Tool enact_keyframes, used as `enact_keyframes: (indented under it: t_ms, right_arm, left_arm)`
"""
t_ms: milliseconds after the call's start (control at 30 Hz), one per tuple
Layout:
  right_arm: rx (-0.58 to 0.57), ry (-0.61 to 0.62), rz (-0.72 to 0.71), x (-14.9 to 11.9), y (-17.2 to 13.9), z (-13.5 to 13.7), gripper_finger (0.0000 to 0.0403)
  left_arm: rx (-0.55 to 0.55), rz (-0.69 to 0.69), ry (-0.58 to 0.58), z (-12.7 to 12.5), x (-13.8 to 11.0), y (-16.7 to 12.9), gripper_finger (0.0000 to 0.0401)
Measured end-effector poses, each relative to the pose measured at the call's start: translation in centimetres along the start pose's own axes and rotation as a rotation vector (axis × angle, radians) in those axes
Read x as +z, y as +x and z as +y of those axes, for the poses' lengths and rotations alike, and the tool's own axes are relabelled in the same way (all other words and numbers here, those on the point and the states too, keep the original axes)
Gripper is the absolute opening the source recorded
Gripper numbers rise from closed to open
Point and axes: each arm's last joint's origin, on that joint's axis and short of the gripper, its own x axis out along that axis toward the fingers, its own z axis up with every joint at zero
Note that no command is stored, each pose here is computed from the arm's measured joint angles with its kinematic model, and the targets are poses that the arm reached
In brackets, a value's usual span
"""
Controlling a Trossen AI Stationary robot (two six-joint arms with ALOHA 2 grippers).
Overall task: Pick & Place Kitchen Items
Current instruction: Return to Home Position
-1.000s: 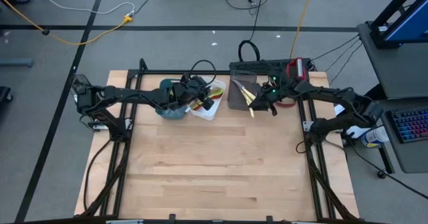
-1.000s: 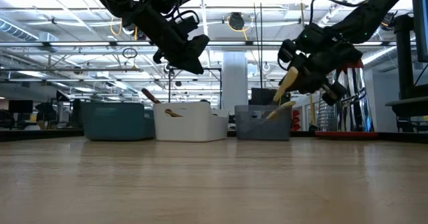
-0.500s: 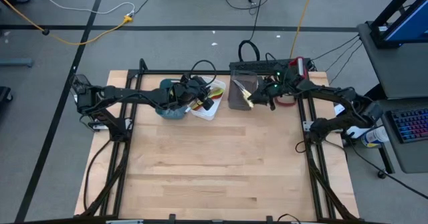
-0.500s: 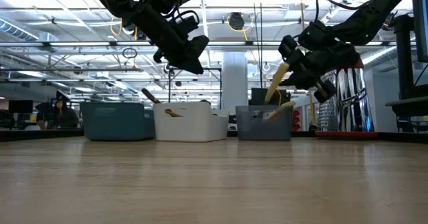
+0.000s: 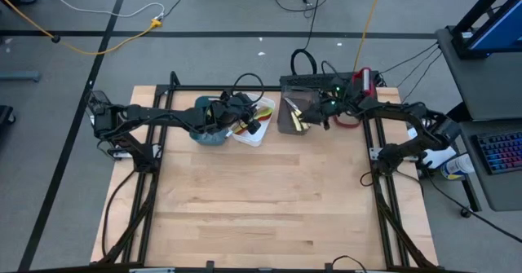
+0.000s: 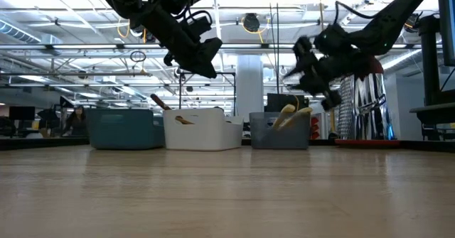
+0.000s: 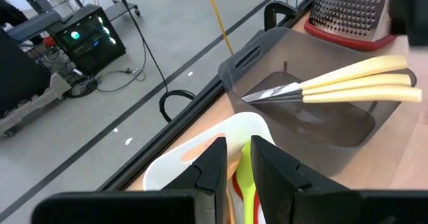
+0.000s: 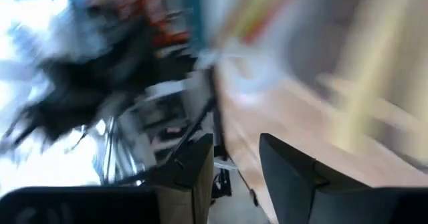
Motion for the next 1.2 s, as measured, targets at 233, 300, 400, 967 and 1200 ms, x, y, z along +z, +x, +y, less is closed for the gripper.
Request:
enact_keyframes:
  t_ms: [233, 300, 400, 967, 1200]
  right_arm:
    - [0.262, -0.455, 0.031, -2.0, 0.2, 4.8, 0.0114]
    - [0.319, -0.583, 0.047, -3.3, 0.3, 5.9, 0.0113]
    - [0.368, -0.756, 0.084, -5.3, 0.4, 7.0, 0.0104]
    - [0.437, -1.263, 0.200, -12.5, -1.2, 8.3, 0.0002]
    - [0.193, -1.330, 0.038, -13.3, -3.0, 6.8, 0.0001]
  left_arm:
    - [0.004, 0.001, 0.018, 0.1, 0.0, 0.0, 0.0072]
    - [0.003, 0.001, 0.041, 0.1, 0.0, 0.0, 0.0072]
    - [-0.004, 0.000, 0.063, -0.1, 0.0, -0.1, 0.0072]
    - [-0.125, -0.124, 0.108, 0.4, 3.4, -9.6, 0.0003]
    - [-0.114, -0.127, 0.042, 3.5, 3.7, -14.7, 0.0015]
